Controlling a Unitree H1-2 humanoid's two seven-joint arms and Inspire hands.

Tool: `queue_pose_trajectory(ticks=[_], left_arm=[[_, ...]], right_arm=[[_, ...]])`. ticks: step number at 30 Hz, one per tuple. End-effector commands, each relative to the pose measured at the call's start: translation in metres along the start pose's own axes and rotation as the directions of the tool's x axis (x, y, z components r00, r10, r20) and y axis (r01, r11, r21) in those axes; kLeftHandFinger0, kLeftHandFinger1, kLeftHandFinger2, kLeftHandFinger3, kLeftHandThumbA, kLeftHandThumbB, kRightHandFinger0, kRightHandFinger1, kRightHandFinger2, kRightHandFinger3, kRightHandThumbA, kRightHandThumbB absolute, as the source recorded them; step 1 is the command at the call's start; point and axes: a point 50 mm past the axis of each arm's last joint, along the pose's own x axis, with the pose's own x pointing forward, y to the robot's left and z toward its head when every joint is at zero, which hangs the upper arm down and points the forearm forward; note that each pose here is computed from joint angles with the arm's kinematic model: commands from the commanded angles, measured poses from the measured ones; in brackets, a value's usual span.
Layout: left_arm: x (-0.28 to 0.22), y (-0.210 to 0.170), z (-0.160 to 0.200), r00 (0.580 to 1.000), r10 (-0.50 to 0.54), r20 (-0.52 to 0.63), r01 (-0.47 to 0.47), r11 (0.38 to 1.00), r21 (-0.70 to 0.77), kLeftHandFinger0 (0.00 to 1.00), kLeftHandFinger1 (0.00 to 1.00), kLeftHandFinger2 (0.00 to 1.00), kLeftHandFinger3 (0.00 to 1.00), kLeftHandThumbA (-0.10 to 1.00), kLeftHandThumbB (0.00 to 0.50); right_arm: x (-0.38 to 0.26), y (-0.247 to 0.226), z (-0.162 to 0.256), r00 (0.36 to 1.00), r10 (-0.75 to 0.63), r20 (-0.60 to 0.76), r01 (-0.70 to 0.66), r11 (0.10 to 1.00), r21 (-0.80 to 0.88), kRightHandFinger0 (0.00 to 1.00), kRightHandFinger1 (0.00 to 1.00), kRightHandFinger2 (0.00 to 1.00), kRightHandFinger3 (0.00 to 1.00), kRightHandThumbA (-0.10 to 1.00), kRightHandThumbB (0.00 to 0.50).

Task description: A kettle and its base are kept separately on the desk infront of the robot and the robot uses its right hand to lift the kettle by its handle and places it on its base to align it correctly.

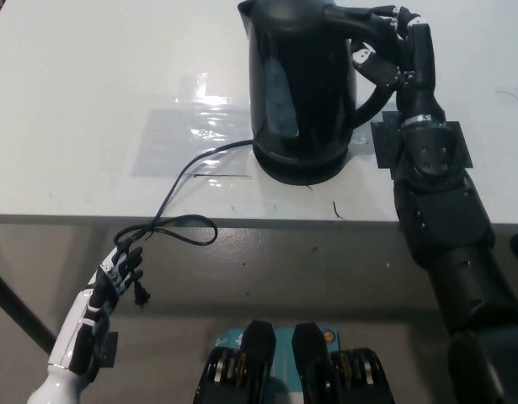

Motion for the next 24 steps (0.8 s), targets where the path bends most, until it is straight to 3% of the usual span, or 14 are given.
queue_pose_trajectory(ticks=[1, 2, 7, 15, 24], left_arm=[[0.006, 0.005, 0.012, 0.998, -0.016, 0.063, 0.015, 1.000, 0.009, 1.00, 1.00, 1.00, 1.00, 1.00, 0.077], [0.006, 0.005, 0.012, 0.998, -0.016, 0.064, 0.016, 1.000, 0.008, 1.00, 1.00, 1.00, 1.00, 1.00, 0.077], [0.005, 0.006, 0.011, 0.998, -0.017, 0.065, 0.016, 1.000, 0.020, 1.00, 1.00, 1.00, 1.00, 1.00, 0.069], [0.004, 0.006, 0.010, 0.998, -0.013, 0.058, 0.012, 1.000, 0.018, 1.00, 1.00, 1.00, 1.00, 1.00, 0.083], [0.003, 0.004, 0.011, 0.998, -0.010, 0.060, 0.010, 1.000, 0.010, 1.00, 1.00, 1.00, 1.00, 1.00, 0.073]], right_arm=[[0.008, 0.003, 0.052, 0.979, 0.002, 0.205, -0.015, 0.998, 0.063, 0.00, 0.16, 0.53, 0.55, -0.10, 0.121], [0.007, 0.002, 0.052, 0.978, 0.003, 0.208, -0.017, 0.998, 0.064, 0.00, 0.16, 0.53, 0.55, -0.10, 0.121], [-0.015, -0.005, 0.058, 0.964, 0.042, 0.264, -0.074, 0.991, 0.114, 0.00, 0.30, 0.68, 0.77, -0.10, 0.080], [-0.034, -0.012, 0.059, 0.961, 0.052, 0.273, -0.091, 0.987, 0.133, 0.05, 0.33, 0.68, 0.72, -0.10, 0.085], [-0.036, 0.000, 0.036, 0.974, 0.045, 0.222, -0.074, 0.990, 0.122, 0.00, 0.30, 0.65, 0.70, -0.10, 0.087]])
